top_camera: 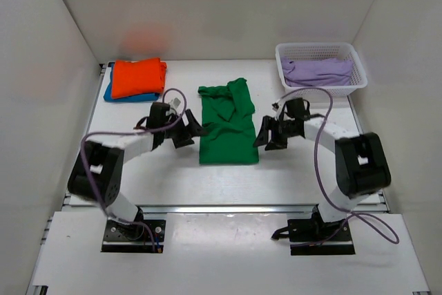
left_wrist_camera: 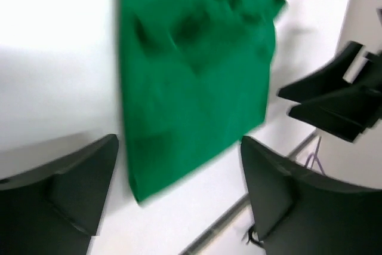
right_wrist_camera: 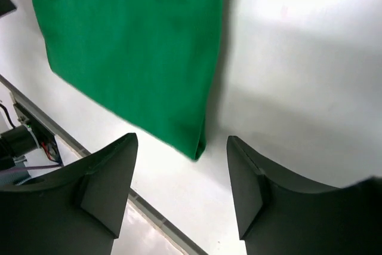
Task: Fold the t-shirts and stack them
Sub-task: Fold the folded rectangular tshirt in 1/3 of the way, then grab one side of the 2/3 rectangular tshirt with both arms
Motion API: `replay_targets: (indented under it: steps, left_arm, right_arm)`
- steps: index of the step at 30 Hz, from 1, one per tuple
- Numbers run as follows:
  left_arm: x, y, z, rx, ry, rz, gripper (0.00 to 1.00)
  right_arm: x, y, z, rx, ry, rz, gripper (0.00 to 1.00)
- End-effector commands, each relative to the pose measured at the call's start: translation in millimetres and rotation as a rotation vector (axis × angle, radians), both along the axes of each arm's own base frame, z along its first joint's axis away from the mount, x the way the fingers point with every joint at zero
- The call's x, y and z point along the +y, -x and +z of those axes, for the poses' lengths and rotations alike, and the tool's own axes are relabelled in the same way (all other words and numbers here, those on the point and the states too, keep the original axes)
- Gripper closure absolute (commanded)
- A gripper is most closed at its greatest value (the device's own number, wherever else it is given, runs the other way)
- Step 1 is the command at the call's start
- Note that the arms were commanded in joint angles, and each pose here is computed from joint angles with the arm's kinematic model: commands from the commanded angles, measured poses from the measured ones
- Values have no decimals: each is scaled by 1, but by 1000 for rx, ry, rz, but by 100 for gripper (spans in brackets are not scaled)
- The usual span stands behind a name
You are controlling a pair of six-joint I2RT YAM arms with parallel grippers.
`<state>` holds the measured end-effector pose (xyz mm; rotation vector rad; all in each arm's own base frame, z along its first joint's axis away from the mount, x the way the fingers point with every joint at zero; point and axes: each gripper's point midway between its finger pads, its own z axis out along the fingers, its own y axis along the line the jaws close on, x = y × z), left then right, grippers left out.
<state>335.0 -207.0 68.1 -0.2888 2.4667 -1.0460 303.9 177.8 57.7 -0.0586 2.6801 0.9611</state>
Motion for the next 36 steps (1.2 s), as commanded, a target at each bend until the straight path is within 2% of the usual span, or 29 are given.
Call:
replay_targets:
  steps: [1,4,5,6,7,8,10,13,16,19,22,26,27,28,29,30,31,33,34,36]
  left_arm:
    - [-15,11,41,-203,24,-14,14]
    - [-13,42,22,-147,-18,-39,78]
    - [-11,51,14,-122,-25,-40,82]
    - [-10,59,7,-97,-28,-29,79]
    - [-7,66,-2,-75,-46,-12,72]
    - [-5,70,-10,-73,-79,-1,55]
    - [2,83,-25,-47,-120,30,50]
    - [8,92,-35,-33,-149,75,36]
    - [9,93,-38,-31,-162,95,33]
    - [5,91,-44,-17,-182,95,39]
    - [-3,90,-48,-3,-178,106,33]
    - [-13,81,-51,0,-158,122,35]
    - [-18,79,-51,-1,-148,114,40]
    - [-21,76,-50,-2,-140,113,48]
    - [-26,75,-51,2,-132,87,74]
    - [-32,67,-46,1,-112,80,100]
    - [-30,65,-45,6,-121,70,100]
    - [-37,45,-11,-66,-93,36,100]
    - [-32,42,-6,-79,-120,35,100]
    - [-27,32,32,-163,-116,41,100]
  right_arm:
    - [1,-1,11,-121,-38,-78,42]
    - [5,20,-1,-89,-31,-81,43]
    - [9,22,-2,-93,-41,-76,44]
    - [9,26,-7,-80,-44,-87,44]
    - [11,31,-12,-74,-43,-88,44]
    - [15,33,-12,-75,-48,-87,45]
    - [14,41,-21,-53,-35,-103,45]
    - [13,44,-30,-44,-31,-146,46]
    - [13,45,-36,-45,-35,-175,47]
    - [13,46,-41,-37,-36,-177,48]
    - [18,50,-47,-14,-18,-163,47]
    - [23,56,-55,32,-3,-181,52]
    - [26,57,-57,28,-5,-179,60]
    - [28,60,-57,31,-12,-170,73]
    - [29,55,-54,26,-24,-172,99]
    - [31,48,-49,16,-30,-172,100]
    - [30,51,-50,35,-28,-151,100]
    - [33,32,-25,-24,-23,-115,100]
    - [35,18,-4,-73,-41,-123,100]
    - [33,8,16,-116,-41,-128,100]
